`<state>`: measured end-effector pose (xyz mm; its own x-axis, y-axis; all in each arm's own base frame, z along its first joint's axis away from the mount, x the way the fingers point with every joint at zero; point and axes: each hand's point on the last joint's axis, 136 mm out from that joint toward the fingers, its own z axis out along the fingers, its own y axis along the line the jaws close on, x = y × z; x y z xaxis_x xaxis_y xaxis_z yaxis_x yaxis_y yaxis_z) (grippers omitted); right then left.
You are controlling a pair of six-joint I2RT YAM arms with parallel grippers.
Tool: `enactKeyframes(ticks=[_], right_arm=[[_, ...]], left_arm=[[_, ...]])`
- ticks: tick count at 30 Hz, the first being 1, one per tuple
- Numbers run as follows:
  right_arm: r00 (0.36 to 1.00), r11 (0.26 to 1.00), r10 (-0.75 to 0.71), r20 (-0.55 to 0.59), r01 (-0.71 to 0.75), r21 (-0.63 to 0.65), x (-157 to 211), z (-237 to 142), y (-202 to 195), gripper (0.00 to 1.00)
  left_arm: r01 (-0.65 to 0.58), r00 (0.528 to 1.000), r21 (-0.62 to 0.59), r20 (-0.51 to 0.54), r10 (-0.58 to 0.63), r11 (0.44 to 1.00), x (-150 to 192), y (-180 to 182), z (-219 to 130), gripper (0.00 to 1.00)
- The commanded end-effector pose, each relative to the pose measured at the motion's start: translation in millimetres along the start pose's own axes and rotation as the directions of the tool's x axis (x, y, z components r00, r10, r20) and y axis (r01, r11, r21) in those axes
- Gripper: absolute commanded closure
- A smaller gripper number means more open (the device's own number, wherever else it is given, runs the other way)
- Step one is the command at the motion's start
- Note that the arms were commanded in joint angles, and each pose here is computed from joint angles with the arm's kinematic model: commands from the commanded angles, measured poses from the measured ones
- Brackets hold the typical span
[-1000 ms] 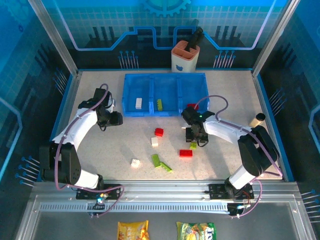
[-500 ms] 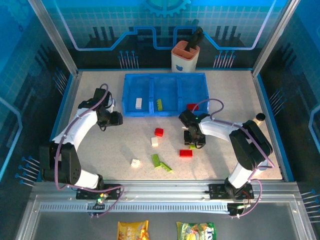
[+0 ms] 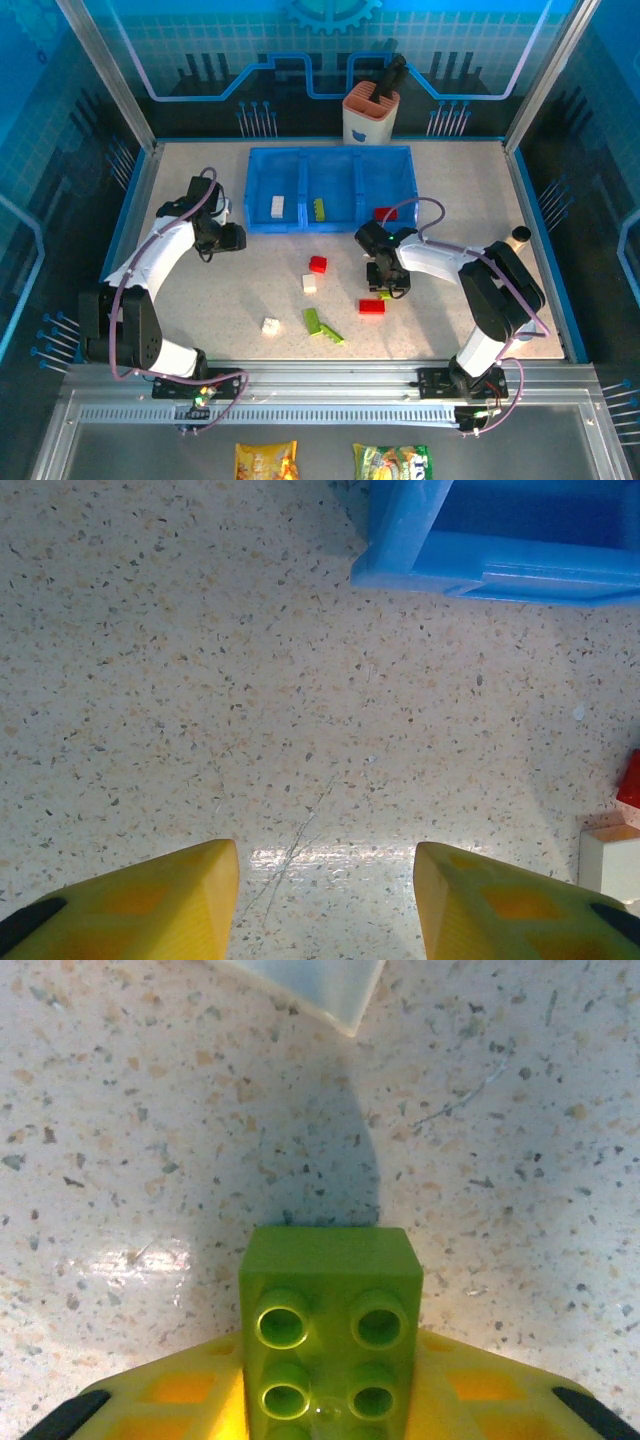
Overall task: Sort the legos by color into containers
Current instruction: Pick up the lego from the center of the table, then place the lego in the container.
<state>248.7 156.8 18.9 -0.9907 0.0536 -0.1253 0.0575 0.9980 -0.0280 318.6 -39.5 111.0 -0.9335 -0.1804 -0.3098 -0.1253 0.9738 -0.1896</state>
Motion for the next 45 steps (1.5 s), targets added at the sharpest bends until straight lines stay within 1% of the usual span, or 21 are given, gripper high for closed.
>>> enactKeyframes(ticks=[1,6,14,24,33,38,45], right_arm=[[0.999,1.0,-0.01,0.037,0.011,-0.008,-6.9,-22.0,6.6,0.62],[0.997,0.999,-0.04,0.061,0.041,-0.013,-17.2,-36.8,18.5,0.62],[0.99,0.994,-0.102,0.094,0.106,-0.037,-43.1,-59.6,51.1,0.62],[0.977,0.984,-0.15,0.15,0.162,-0.069,-95.8,-77.9,88.2,0.62],[0.963,0.967,-0.185,0.198,0.214,-0.136,-150.1,-77.2,112.4,0.63],[0.949,0.949,-0.205,0.238,0.252,-0.187,-177.7,-72.1,126.7,0.63],[0.937,0.935,-0.221,0.272,0.282,-0.213,-210.1,-60.2,137.4,0.64]], left_arm=[[-0.004,1.0,0.012,-0.018,0.005,1.0,3.7,0.8,-2.9,0.49],[-0.004,1.0,0.018,-0.008,0.005,1.0,3.8,-0.3,-6.3,0.49],[-0.005,1.0,0.033,0.01,0.004,0.999,4.4,-2.5,-11.4,0.49],[-0.006,1.0,0.025,0.022,0.005,1.0,5.8,-0.8,-14.5,0.49],[-0.005,1.0,0.031,0.026,0.004,1.0,4.6,-2.2,-14.1,0.5],[-0.004,1.0,0.038,0.029,0.003,0.999,4.3,-3.5,-13.8,0.5],[-0.005,1.0,0.032,0.024,0.004,0.999,4.6,-2.3,-11.9,0.5]])
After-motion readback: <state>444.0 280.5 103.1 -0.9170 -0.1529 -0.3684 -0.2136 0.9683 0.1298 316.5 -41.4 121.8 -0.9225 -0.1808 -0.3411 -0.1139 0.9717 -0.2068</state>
